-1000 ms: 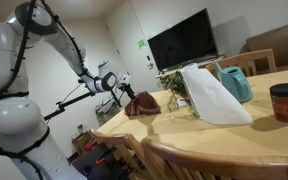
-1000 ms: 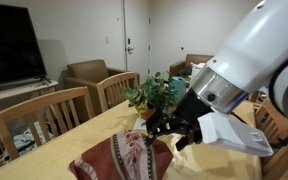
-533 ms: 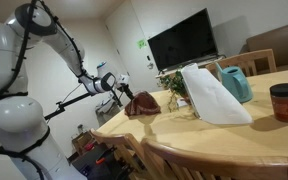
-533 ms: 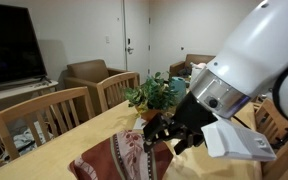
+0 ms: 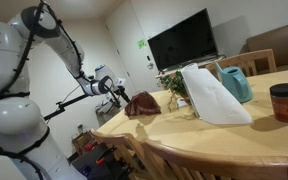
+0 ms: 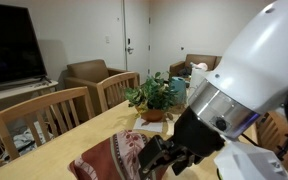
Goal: Place the towel over the white container on the left
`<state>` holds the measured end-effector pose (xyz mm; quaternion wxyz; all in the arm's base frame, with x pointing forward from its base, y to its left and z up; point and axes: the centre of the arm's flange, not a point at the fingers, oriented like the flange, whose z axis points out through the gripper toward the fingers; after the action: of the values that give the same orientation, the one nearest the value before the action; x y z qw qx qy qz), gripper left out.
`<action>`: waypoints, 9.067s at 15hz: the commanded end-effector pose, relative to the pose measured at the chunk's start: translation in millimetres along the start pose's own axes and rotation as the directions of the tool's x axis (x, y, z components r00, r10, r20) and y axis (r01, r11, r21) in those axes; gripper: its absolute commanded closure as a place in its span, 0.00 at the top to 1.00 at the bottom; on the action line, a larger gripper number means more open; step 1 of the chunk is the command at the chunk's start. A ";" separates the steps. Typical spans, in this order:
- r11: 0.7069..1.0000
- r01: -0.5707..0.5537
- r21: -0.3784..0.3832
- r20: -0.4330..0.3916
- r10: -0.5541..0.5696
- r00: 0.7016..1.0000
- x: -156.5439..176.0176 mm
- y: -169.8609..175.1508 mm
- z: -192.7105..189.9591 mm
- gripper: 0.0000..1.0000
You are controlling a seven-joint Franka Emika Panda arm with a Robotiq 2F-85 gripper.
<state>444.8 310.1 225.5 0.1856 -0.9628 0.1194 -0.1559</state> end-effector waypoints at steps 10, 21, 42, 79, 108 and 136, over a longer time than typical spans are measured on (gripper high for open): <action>0.993 0.033 -0.111 0.162 -0.015 0.987 1.4 1.8 50.9 1.00; 0.980 0.016 -0.198 0.176 0.019 0.984 11.7 25.2 73.6 1.00; 0.965 0.006 -0.262 0.215 0.053 0.975 8.5 42.6 89.6 1.00; 0.978 0.015 -0.209 0.046 -0.006 0.999 15.6 34.0 107.4 0.05; 0.969 -0.235 -0.081 -0.056 0.231 0.971 -50.1 130.4 28.0 0.01; 0.999 0.023 -0.027 0.351 -0.012 0.936 -34.3 110.2 85.9 0.28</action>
<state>415.3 245.7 98.0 0.1782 -0.9787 0.1023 -0.0001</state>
